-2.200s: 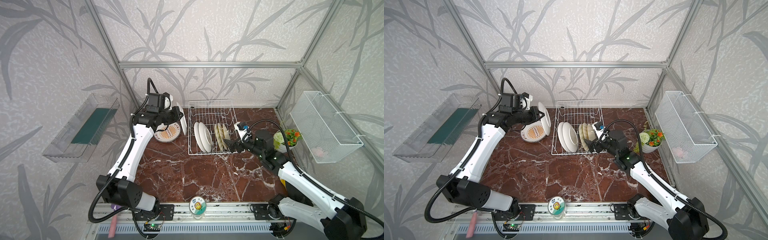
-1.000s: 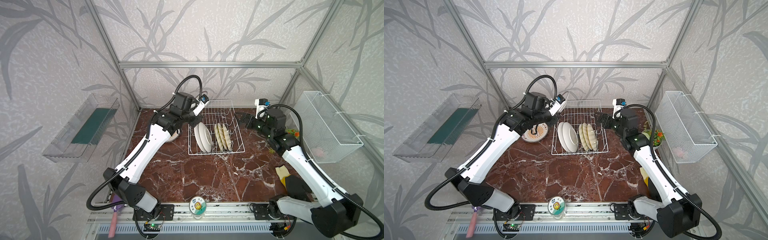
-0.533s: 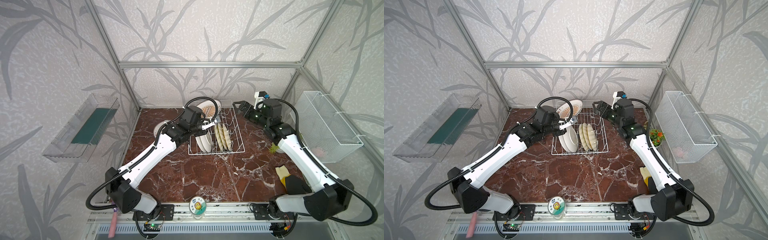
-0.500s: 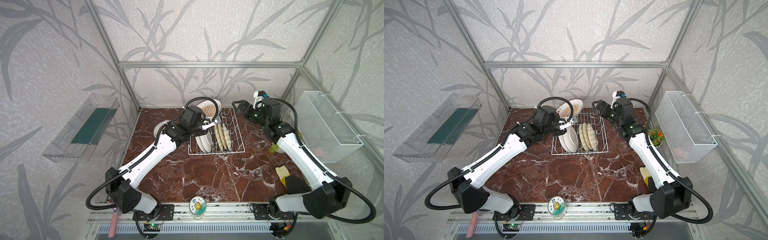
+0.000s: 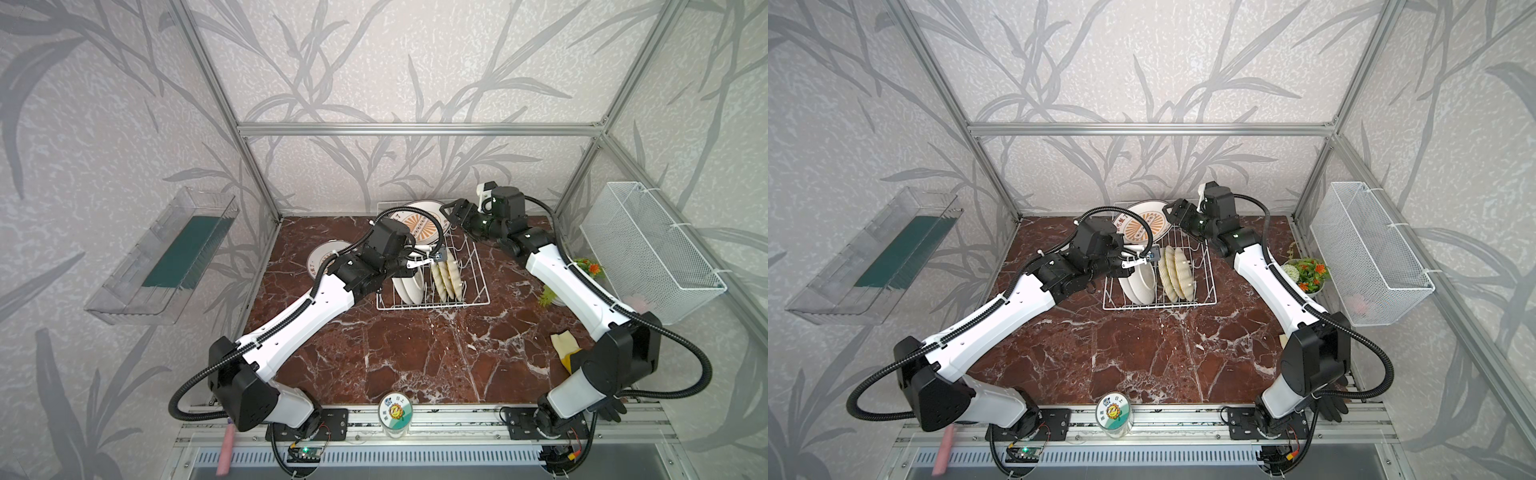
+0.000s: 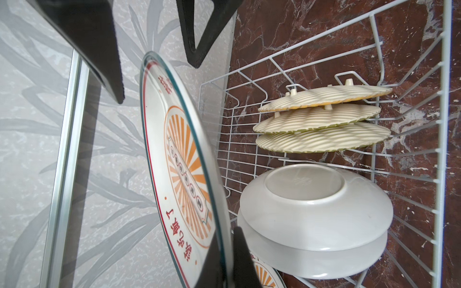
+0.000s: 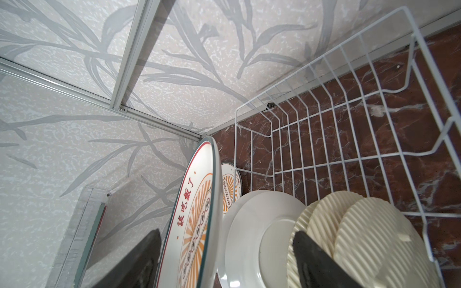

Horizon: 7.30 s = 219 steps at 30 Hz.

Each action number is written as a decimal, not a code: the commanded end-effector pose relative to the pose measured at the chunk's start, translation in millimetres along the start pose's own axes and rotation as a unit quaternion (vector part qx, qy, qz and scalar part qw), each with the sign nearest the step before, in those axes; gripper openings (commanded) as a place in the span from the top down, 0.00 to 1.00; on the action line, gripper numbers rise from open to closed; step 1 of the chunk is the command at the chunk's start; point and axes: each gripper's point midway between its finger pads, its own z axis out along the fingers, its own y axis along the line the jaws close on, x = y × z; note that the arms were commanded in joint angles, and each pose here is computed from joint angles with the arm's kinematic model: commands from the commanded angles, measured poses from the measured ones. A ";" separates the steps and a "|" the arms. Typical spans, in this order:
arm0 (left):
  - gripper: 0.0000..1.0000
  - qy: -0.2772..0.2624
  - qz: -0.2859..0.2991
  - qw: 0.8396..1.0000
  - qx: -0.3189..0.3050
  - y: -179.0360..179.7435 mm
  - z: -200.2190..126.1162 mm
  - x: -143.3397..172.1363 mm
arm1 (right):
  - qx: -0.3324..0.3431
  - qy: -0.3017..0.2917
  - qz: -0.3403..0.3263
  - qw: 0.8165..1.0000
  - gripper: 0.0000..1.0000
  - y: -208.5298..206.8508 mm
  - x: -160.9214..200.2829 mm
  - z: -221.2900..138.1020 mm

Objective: Unload the plates from the dish rack
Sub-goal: Place the plate on the plate.

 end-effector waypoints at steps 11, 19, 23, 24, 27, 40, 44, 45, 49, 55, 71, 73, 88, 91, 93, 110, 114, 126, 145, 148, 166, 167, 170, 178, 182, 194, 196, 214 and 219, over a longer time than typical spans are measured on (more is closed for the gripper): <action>1.00 0.008 0.030 0.999 -0.018 3.0 7.9 -7.6 | 0.011 0.034 -0.008 0.999 0.57 -1.3 9.9 7.3; 1.00 0.012 0.030 0.999 -0.030 0.9 13.1 -4.7 | 0.025 0.047 -0.003 0.999 0.61 -11.0 16.4 14.0; 1.00 0.009 0.026 0.999 -0.031 0.8 12.5 -5.1 | 0.032 0.050 -0.004 0.998 0.69 -15.3 17.6 15.8; 1.00 0.010 0.026 0.999 -0.030 0.1 12.9 -5.1 | 0.032 0.052 -0.005 0.998 0.70 -15.1 18.4 16.3; 1.00 0.009 0.027 0.999 -0.026 -1.9 13.5 -4.6 | 0.033 0.056 -0.004 0.998 0.71 -17.5 20.4 19.2; 1.00 0.007 0.022 1.000 -0.015 -7.4 17.1 -5.6 | 0.033 0.064 0.001 0.997 0.87 -17.2 21.8 22.2; 1.00 0.012 0.023 1.000 -0.017 -8.1 19.0 -3.4 | 0.030 0.062 0.001 0.998 0.95 -14.6 19.6 21.4; 0.97 0.014 0.023 0.999 -0.017 -8.6 20.0 -2.3 | 0.029 0.062 0.001 0.998 0.98 -13.9 19.5 21.4; 0.70 0.021 0.017 0.999 -0.021 -8.2 23.2 -0.4 | 0.027 0.057 0.006 0.998 1.00 -13.4 18.3 22.4; 0.27 0.028 -0.003 0.999 -0.019 -10.1 26.3 2.1 | 0.022 0.024 0.031 0.999 1.00 -17.4 7.9 20.5; 0.01 -0.008 -0.181 0.983 0.000 -4.6 8.5 13.9 | 0.012 -0.103 0.025 0.994 1.00 -34.2 -50.8 -37.5; 0.01 -0.046 -0.260 0.964 -0.001 11.6 -0.3 13.9 | 0.018 -0.115 -0.001 0.993 1.00 -35.8 -54.9 -46.1; 0.03 -0.181 -0.612 0.746 0.191 57.0 1.4 3.0 | -0.030 -0.137 -0.157 0.978 1.00 -38.7 -47.8 -76.3; 0.06 -0.171 -0.625 0.724 0.236 49.8 10.6 -2.0 | -0.055 -0.148 -0.187 0.970 1.00 -31.7 -45.6 -80.5; 0.07 -0.163 -0.627 0.717 0.257 44.8 14.8 -3.3 | -0.065 -0.148 -0.205 0.965 1.00 -28.3 -44.1 -82.1; 0.22 -0.171 -0.634 0.688 0.307 37.1 32.9 -9.7 | -0.152 -0.127 -0.216 0.956 1.00 -13.0 -33.5 -67.8; 0.32 -0.187 -0.631 0.686 0.310 41.3 30.7 -14.0 | -0.161 -0.117 -0.215 0.956 1.00 -13.6 -30.1 -63.9; 0.57 -0.204 -0.628 0.682 0.315 44.2 29.9 -18.0 | -0.189 -0.098 -0.200 0.956 1.00 -14.7 -22.7 -53.8; 0.93 -0.195 -0.632 0.683 0.309 45.4 33.8 -15.6 | -0.194 -0.074 -0.206 0.956 1.00 -16.2 -12.3 -45.9; 1.00 -0.194 -0.635 0.681 0.309 45.8 34.6 -15.5 | -0.191 -0.074 -0.206 0.957 0.95 -17.8 -11.7 -45.7; 1.00 -0.184 -0.673 0.679 0.229 80.6 4.7 -7.1 | -0.023 -0.127 -0.222 0.966 0.05 -62.9 -25.0 -66.5; 1.00 -0.180 -0.678 0.679 0.217 83.5 3.5 -2.6 | -0.017 -0.129 -0.230 0.964 0.02 -63.1 -24.8 -70.0; 1.00 -0.165 -0.695 0.677 0.179 92.5 -0.1 14.8 | -0.009 -0.131 -0.263 0.956 0.01 -58.4 -22.1 -82.2; 1.00 -0.117 -0.756 0.642 0.047 111.7 -18.3 93.2 | -0.033 -0.100 -0.379 0.919 0.01 -39.8 11.5 -106.4; 1.00 -0.093 -0.791 0.605 -0.012 107.7 -29.3 144.3 | -0.047 -0.079 -0.433 0.897 0.01 -26.6 34.7 -105.8; 1.00 -0.029 -0.849 0.521 -0.085 63.1 -44.4 243.0 | -0.070 -0.044 -0.475 0.876 0.01 -9.4 66.8 -92.9; 1.00 -0.023 -0.858 0.505 -0.092 54.7 -42.6 256.7 | -0.075 -0.038 -0.478 0.875 0.01 -7.7 70.8 -90.9; 1.00 0.003 -0.905 0.418 -0.077 -4.8 -4.6 332.3 | -0.070 -0.029 -0.469 0.880 0.01 -10.9 74.0 -80.5; 1.00 0.014 -0.913 0.402 -0.071 -14.3 5.1 348.1 | -0.062 -0.029 -0.464 0.883 0.01 -15.0 74.4 -81.7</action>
